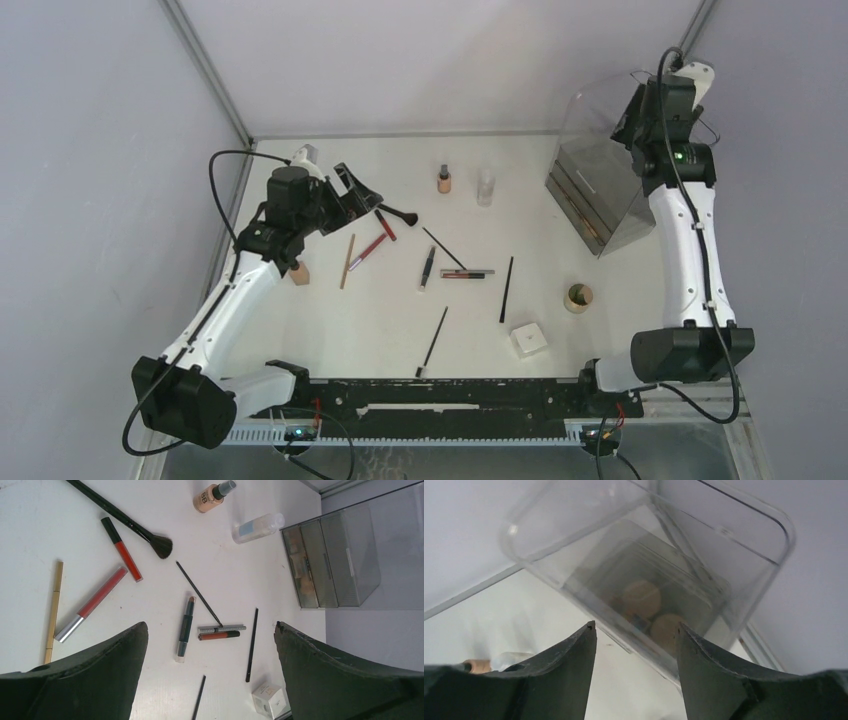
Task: Organize the makeup
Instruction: Move the storage box to the center of the board.
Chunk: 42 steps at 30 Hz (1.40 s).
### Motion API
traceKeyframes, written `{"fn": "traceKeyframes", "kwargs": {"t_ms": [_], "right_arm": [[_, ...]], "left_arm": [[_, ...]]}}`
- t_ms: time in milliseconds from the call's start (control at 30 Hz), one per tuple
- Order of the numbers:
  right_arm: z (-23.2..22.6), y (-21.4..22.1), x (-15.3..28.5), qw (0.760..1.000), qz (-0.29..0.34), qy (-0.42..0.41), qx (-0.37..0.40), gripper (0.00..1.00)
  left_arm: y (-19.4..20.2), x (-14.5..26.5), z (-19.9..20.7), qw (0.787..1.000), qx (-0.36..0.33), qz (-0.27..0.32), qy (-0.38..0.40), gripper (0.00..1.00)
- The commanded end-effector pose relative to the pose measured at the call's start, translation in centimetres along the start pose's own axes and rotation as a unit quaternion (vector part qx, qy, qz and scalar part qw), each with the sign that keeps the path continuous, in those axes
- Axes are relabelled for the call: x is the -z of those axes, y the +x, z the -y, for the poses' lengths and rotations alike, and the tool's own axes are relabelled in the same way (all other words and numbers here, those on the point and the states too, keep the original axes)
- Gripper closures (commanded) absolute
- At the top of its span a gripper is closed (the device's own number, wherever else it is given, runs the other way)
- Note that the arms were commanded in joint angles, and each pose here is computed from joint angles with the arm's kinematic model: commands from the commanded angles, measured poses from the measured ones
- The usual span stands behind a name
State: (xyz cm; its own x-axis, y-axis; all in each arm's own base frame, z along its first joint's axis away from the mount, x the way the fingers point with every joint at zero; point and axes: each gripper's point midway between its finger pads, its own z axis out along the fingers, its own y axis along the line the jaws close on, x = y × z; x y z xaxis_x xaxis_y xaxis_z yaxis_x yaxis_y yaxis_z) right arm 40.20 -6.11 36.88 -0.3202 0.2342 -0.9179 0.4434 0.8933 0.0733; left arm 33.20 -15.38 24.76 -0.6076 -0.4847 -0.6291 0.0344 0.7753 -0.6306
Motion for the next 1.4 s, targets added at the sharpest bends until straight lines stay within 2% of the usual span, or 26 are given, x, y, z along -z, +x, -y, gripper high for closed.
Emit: {"fn": "traceKeyframes", "kwargs": {"t_ms": [0,133,267,433,667,867,1000,1100,1367], "right_arm": [[4.4,0.0,2.1,0.995,0.01,0.066,-0.072,0.35],[7.2,1.4,1.9,0.989,-0.014,0.072,-0.127,0.38],[8.8,2.6,1.5,0.986,-0.041,0.079,-0.142,0.4],[9.4,3.9,0.9,0.983,-0.064,0.075,-0.156,0.47],[8.9,5.1,0.7,0.982,-0.084,0.05,-0.161,0.49],[8.9,5.3,1.0,0.982,-0.084,0.047,-0.161,0.66],[8.4,5.4,1.2,0.983,-0.086,0.029,-0.157,0.82],[7.9,5.5,1.4,0.983,-0.091,0.012,-0.156,0.99],[5.4,5.0,3.6,0.982,-0.1,-0.057,-0.15,1.0]], "left_arm": [[-0.1,0.3,0.7,1.0,-0.016,0.008,0.023,0.0],[0.1,0.1,0.7,1.0,-0.015,0.005,0.023,0.0],[0.3,0.1,0.7,0.999,-0.016,0.004,0.031,0.0],[0.4,-0.2,0.8,0.999,-0.016,0.0,0.036,0.0],[0.5,-0.2,0.6,0.999,-0.03,0.0,0.034,0.0],[1.0,-0.3,0.1,0.999,-0.029,-0.003,0.031,0.0],[1.0,-0.4,0.0,0.999,-0.028,0.0,0.03,0.0],[1.0,-0.7,0.1,0.999,-0.025,0.0,0.033,0.0],[0.9,-0.9,0.0,0.999,-0.025,0.0,0.03,0.0]]}}
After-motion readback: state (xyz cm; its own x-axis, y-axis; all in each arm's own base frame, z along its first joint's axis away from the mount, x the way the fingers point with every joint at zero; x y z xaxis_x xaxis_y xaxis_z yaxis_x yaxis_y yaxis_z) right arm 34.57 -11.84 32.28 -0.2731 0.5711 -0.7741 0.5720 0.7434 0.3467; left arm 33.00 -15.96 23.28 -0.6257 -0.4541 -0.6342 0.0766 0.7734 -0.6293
